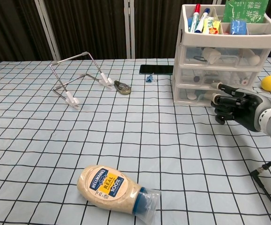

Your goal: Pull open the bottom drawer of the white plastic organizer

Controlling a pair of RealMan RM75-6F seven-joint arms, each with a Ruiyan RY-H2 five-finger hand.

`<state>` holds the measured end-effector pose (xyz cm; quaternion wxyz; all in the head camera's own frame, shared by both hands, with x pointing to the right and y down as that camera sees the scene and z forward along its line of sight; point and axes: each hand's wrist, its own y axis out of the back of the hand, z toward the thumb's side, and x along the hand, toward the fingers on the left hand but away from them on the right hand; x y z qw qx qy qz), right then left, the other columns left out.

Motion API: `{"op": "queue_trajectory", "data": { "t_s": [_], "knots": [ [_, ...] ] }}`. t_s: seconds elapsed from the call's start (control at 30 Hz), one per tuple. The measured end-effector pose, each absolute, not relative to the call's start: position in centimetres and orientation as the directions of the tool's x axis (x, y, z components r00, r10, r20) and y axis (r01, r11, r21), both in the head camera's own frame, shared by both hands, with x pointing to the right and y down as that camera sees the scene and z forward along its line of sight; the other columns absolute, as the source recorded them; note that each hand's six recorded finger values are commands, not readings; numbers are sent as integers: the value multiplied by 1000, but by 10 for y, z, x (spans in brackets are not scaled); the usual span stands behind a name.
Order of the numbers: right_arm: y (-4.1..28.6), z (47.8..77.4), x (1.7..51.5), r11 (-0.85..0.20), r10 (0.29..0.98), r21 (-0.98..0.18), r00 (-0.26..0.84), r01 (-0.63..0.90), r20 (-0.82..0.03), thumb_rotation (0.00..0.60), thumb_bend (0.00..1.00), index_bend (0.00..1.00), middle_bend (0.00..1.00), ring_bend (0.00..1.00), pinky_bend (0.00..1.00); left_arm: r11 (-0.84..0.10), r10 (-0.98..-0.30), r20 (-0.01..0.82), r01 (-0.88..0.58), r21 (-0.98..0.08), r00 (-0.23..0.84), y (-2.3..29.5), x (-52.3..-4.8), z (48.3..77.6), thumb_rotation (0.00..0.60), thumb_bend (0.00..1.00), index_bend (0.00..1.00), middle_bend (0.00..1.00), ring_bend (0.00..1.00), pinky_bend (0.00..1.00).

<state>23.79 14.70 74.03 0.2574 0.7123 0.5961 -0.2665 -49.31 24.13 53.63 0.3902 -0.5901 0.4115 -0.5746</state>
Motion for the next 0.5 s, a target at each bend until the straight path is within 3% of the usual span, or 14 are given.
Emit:
{"op": "queue_trajectory", "data": {
  "t_s": [0.5],
  "knots": [
    [139, 744, 233, -149, 713, 67, 154, 987, -684, 600, 601, 53, 931, 930, 799, -380, -925, 380, -36, -924, 4, 242, -493, 541, 600, 0, 0, 0, 0, 0]
  ]
}}
